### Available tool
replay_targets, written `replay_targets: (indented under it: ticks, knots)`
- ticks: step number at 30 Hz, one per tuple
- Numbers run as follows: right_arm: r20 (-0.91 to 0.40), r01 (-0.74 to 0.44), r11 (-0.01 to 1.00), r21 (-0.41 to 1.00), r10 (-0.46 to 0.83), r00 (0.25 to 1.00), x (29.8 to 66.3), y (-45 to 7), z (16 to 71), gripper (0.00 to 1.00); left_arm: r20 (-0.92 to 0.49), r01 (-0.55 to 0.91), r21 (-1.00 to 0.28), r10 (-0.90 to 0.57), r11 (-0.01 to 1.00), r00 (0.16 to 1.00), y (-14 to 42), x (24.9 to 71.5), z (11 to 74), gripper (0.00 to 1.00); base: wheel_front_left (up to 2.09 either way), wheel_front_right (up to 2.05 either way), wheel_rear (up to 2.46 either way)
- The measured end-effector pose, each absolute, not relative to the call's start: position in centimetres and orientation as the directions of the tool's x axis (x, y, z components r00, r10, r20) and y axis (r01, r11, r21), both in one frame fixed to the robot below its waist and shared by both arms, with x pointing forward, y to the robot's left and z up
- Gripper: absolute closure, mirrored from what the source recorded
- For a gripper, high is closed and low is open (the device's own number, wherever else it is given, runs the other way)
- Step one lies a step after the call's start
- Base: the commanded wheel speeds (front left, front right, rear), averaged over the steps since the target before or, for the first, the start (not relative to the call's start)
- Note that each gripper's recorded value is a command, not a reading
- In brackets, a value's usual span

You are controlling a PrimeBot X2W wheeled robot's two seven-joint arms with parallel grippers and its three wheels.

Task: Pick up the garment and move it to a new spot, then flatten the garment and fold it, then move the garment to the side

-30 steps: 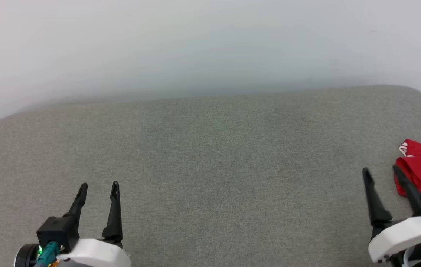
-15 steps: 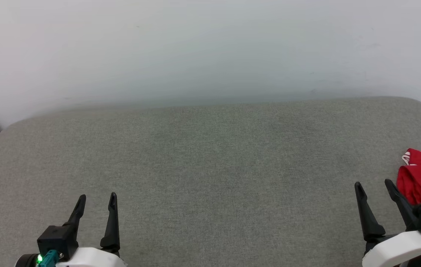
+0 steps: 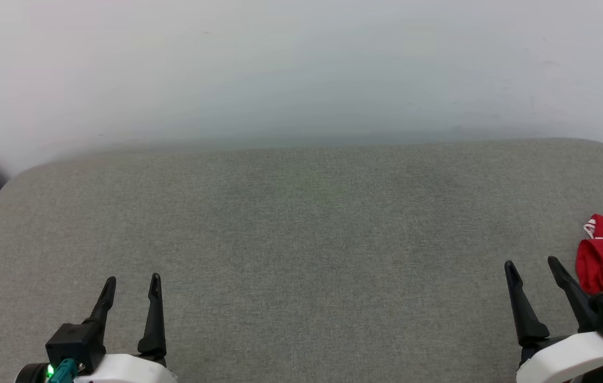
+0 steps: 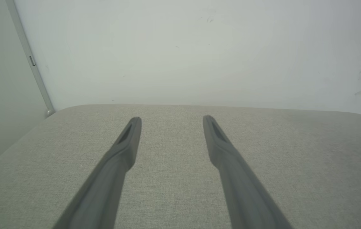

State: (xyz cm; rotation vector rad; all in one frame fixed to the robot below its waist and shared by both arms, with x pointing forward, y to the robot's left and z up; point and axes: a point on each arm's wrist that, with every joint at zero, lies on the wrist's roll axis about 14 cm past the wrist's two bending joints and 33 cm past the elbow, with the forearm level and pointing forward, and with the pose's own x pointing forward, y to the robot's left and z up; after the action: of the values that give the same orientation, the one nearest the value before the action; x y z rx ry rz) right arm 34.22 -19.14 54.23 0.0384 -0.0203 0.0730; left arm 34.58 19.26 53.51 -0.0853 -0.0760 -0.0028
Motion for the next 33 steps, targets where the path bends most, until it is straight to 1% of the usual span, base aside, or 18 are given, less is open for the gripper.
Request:
replay_targets:
  ticks: [16, 17, 21, 33]
  knots:
    - [0.017, -0.077, 0.996, 0.045, 0.076, 0.997, 34.2, -19.0, 54.1, 0.0, 0.071, 0.005, -0.092, 0.002, 0.996, 0.997, 19.3, 34.7, 53.3, 0.0, 0.0, 0.0, 0.0]
    - [0.017, -0.078, 0.996, 0.045, 0.077, 0.997, 34.2, -19.0, 54.1, 1.0, 0.07, 0.004, -0.093, 0.003, 0.996, 0.998, 19.3, 34.7, 53.3, 1.0, 0.0, 0.0, 0.0]
    - [-0.025, -0.074, 0.996, 0.059, 0.075, 0.997, 34.1, -18.9, 52.8, 1.0, 0.015, -0.002, -0.116, 0.004, 0.993, 1.0, 18.8, 34.2, 51.6, 1.0, 0.0, 0.0, 0.0]
    - [-0.047, -0.056, 0.954, 0.296, 0.073, 0.996, 34.3, -19.1, 51.6, 1.0, -0.078, -0.048, -0.32, 0.025, 0.946, 0.997, 19.4, 34.8, 50.1, 1.0, 0.0, 0.0, 0.0]
